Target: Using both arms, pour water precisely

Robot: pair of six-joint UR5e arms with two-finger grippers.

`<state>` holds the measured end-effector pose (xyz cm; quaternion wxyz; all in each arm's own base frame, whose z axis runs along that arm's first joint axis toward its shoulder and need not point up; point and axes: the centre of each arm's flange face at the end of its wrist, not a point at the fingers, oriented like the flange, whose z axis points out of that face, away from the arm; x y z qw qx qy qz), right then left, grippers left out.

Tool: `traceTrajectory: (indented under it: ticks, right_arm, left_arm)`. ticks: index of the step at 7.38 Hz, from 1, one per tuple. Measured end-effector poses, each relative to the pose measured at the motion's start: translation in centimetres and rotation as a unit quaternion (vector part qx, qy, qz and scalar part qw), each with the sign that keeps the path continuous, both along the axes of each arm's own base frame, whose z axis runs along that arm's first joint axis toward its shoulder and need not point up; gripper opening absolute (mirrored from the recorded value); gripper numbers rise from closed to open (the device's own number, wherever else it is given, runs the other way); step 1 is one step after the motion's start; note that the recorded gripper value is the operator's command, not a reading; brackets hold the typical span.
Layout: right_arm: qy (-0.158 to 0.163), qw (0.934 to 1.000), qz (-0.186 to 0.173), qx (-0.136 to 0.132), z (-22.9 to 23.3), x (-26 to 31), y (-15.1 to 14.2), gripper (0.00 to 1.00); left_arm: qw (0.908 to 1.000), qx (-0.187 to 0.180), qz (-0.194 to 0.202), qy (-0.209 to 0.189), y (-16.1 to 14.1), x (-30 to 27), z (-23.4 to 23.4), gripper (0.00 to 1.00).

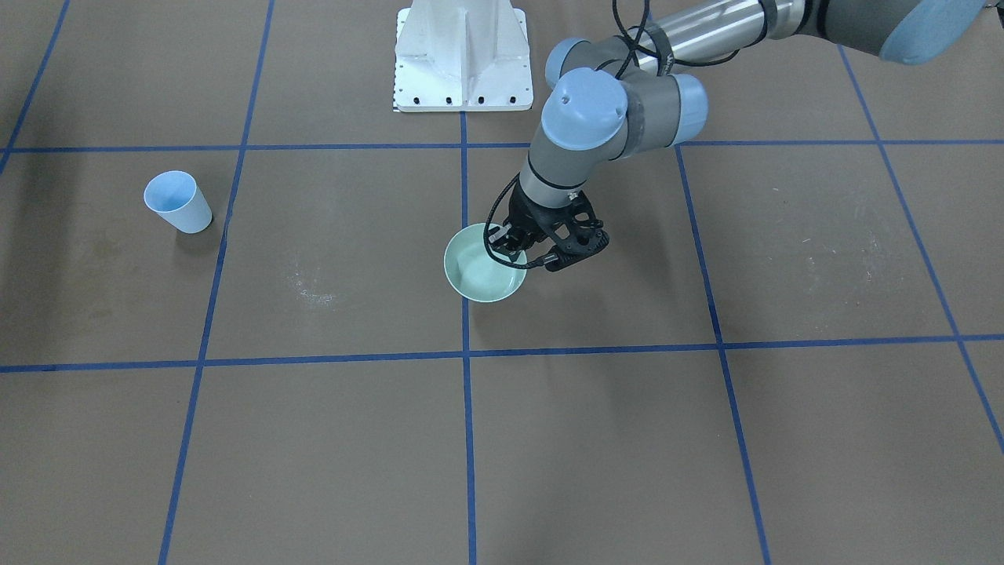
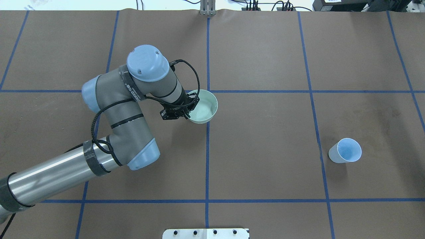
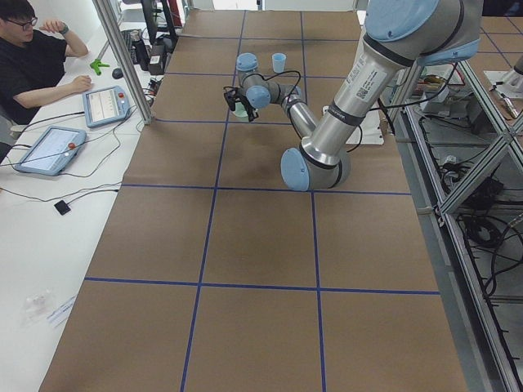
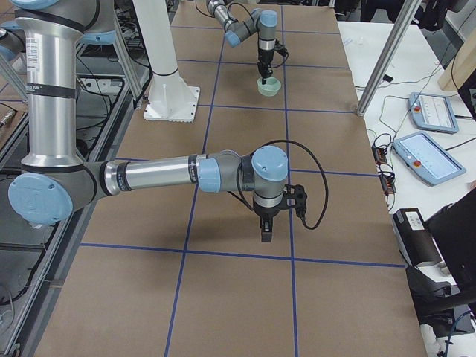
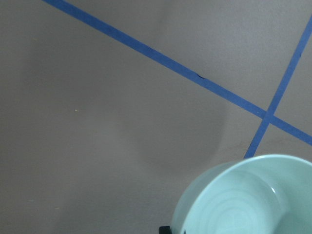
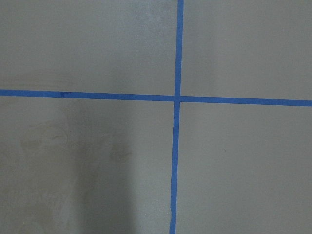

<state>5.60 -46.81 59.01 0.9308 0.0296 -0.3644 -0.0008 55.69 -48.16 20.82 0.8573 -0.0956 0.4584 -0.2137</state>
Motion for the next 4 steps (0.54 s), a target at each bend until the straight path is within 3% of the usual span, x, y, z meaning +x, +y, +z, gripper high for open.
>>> traceTrajectory:
  ticks: [3,4]
  right_arm:
    - [0.000,1.0000,0.000,0.000,0.0,0.0,0.0,1.00]
    - [0.000,1.0000,0.000,0.000,0.0,0.0,-0.1,1.00]
  left_arm:
    - [1.0000,0.000,-0.003,-0.009,0.3,2.4,0.6,0.00]
    - [0.9999,-0.001,-0.002,-0.011,0.2,3.1,0.6,0.07]
